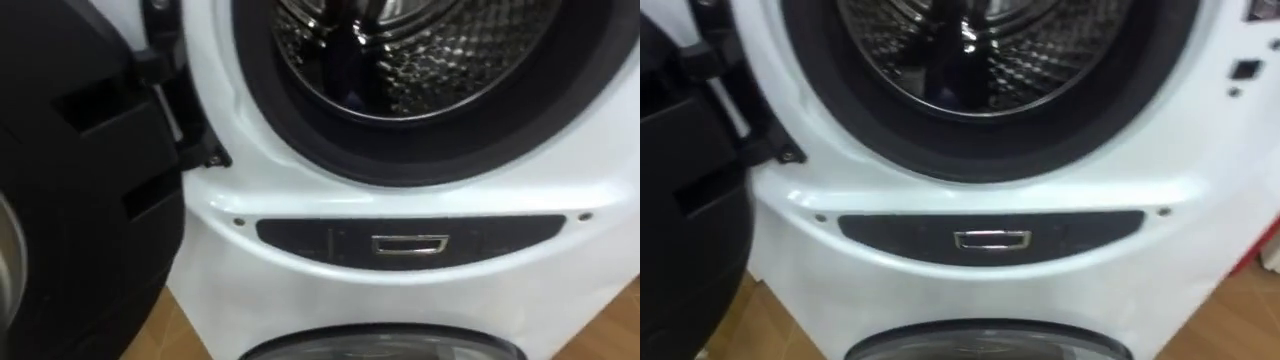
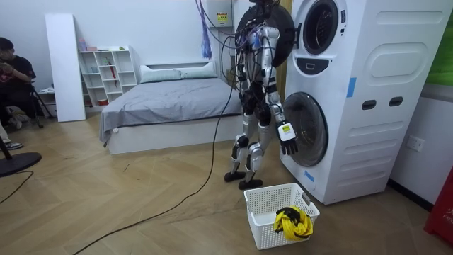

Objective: Pick clothes from washing machine

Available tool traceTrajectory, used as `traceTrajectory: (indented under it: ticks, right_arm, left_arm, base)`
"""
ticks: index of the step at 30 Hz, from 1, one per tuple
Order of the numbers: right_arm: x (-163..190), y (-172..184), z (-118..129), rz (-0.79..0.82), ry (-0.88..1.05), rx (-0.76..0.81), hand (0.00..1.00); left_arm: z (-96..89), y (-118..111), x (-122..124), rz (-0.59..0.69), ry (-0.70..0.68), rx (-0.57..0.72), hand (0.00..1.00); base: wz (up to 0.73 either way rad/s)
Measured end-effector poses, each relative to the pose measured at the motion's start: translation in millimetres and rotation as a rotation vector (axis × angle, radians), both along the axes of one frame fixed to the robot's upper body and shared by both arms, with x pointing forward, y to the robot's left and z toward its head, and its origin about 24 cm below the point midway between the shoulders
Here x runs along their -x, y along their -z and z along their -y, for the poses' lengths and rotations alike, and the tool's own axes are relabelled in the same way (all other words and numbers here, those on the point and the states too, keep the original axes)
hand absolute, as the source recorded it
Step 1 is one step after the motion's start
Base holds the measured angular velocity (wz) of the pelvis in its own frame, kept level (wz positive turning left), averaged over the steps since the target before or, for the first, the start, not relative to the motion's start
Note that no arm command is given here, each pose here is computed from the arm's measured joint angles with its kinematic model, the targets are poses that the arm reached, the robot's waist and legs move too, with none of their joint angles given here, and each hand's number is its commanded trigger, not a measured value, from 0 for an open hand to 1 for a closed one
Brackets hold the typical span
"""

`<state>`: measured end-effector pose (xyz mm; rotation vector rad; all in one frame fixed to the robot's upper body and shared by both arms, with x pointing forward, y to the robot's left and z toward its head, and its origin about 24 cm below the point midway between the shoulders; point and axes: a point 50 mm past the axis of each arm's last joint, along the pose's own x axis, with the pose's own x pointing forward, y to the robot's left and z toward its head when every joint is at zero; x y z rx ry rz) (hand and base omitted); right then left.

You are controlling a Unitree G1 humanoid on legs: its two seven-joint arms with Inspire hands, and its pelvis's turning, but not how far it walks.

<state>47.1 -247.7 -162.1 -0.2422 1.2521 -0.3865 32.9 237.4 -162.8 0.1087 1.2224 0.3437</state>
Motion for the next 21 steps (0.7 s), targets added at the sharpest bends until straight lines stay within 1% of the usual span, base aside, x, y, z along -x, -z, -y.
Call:
traceTrajectory:
  ticks: [2, 4, 9, 16, 21]
  right_arm:
    - [1, 2, -5, -0.006, -0.016, -0.037, 0.00]
    - [0, 4, -11, -0.014, -0.055, -0.077, 0.00]
    - [-2, 5, -19, -0.017, -0.100, -0.126, 0.00]
    - [-6, 5, -21, -0.011, -0.126, -0.175, 0.00]
    - [-8, 5, -20, -0.018, -0.184, -0.175, 0.00]
  left_arm:
    - [4.1, 1, -1, 0.002, 0.003, 0.010, 0.00]
    - [4.0, 1, 0, -0.003, -0.003, 0.011, 0.00]
    - [4.6, 1, 2, -0.009, -0.013, 0.015, 0.00]
    - [1.7, 1, 5, -0.011, -0.042, 0.010, 0.00]
    - [-1.8, 0, 5, -0.012, -0.028, -0.006, 0.00]
  base:
    - [0.20]
    - [-0.03]
    - [0.01]
    - [0.00]
    - [-0.10]
